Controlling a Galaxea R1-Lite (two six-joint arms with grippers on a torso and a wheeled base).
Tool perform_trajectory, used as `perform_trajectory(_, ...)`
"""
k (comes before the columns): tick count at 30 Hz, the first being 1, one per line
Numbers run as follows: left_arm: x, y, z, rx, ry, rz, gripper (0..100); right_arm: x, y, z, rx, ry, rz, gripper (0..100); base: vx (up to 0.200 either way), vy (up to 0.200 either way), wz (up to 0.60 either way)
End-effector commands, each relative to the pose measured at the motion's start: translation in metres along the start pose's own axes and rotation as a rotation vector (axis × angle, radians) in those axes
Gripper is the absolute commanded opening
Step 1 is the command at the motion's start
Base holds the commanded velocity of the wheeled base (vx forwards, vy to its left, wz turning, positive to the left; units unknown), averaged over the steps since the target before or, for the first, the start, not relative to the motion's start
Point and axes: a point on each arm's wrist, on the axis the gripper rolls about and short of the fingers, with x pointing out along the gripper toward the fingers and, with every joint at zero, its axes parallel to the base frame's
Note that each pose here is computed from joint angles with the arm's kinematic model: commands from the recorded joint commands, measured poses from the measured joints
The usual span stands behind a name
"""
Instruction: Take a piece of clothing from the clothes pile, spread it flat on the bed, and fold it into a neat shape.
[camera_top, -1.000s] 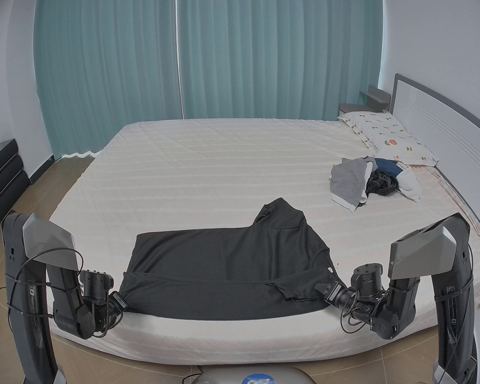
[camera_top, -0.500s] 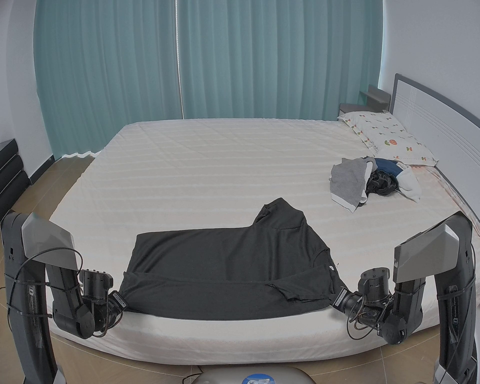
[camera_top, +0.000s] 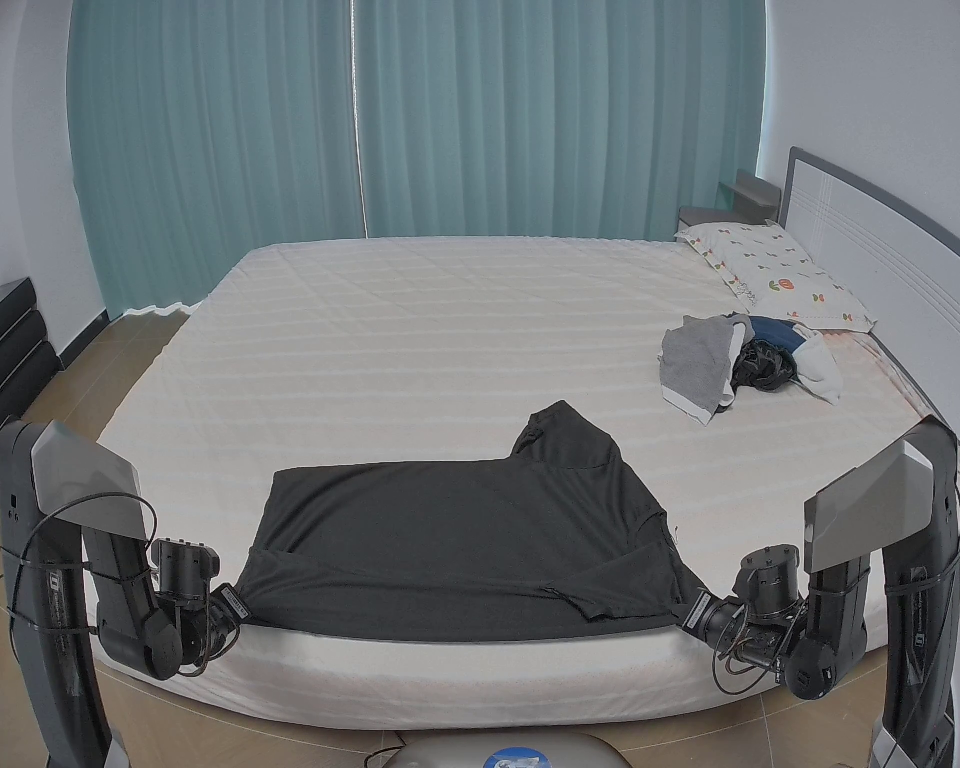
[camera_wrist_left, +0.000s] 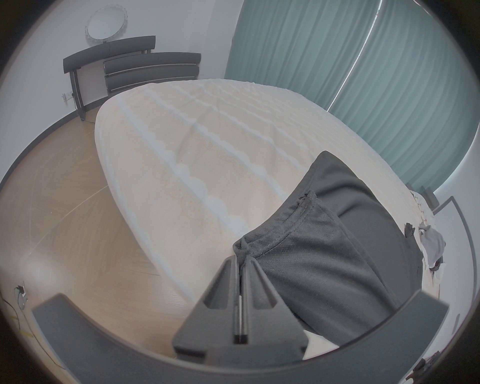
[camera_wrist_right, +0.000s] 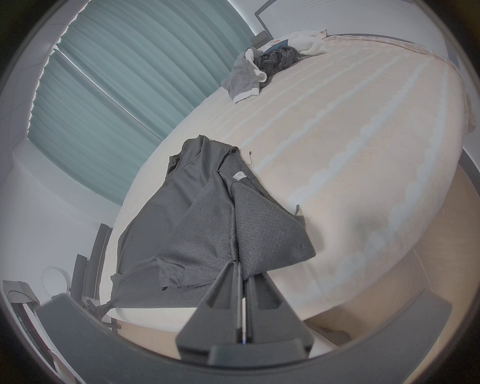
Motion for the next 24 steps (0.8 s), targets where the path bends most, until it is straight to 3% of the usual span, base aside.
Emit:
perform_trajectory(1, -0.005, 0.002, 0.0, 0.006, 0.001, 0.005, 0, -0.007, 0.001, 0.002, -0.001, 0.001, 0.005, 0, 0.0, 0.0, 0.0)
perform_trajectory(5, -0.012, 0.006, -0.002, 0.057, 0.015, 0.014, 0, -0.011, -0.001, 0.0, -0.004, 0.013, -0.004, 0, 0.0, 0.0, 0.0)
perform_trajectory(17, -0.009, 0.011, -0.011, 0.096, 0.054, 0.037, 0, -0.007, -0.01, -0.01, -0.061, 0.057, -0.043, 0, 0.0, 0.0, 0.0)
perform_trajectory(18, -0.01, 0.012, -0.012, 0.096, 0.059, 0.038, 100, -0.006, -0.01, -0.01, -0.061, 0.057, -0.043, 100, 0.0, 0.0, 0.0)
perform_trajectory(24, -0.012, 0.012, -0.012, 0.097, 0.064, 0.033, 100, -0.009, -0.01, -0.005, -0.041, 0.023, -0.008, 100, 0.0, 0.0, 0.0)
